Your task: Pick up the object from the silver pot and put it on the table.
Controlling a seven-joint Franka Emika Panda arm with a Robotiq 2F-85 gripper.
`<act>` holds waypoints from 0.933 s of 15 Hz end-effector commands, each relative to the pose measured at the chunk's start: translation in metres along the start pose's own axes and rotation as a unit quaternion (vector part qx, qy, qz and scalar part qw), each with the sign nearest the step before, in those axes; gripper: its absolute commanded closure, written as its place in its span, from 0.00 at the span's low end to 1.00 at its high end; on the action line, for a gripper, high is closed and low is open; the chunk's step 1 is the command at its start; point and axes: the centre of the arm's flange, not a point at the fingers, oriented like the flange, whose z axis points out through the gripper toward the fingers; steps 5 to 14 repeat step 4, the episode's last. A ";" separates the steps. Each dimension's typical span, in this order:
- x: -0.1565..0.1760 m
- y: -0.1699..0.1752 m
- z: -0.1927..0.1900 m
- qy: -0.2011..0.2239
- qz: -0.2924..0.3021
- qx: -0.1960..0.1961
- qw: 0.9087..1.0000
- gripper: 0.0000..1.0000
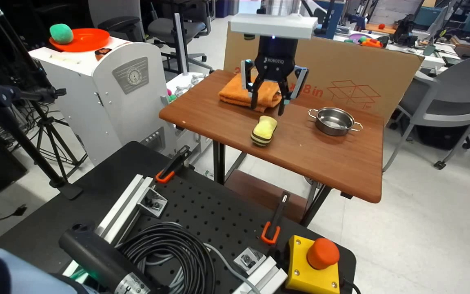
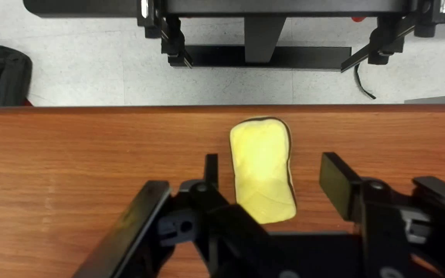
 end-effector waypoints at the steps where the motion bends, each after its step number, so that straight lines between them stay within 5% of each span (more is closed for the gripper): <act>1: -0.008 0.003 -0.010 0.000 0.010 -0.002 1.000 0.25; 3: -0.019 0.006 -0.022 0.003 0.018 -0.003 1.000 0.15; 14: -0.021 0.007 -0.022 0.003 0.020 -0.003 1.000 0.15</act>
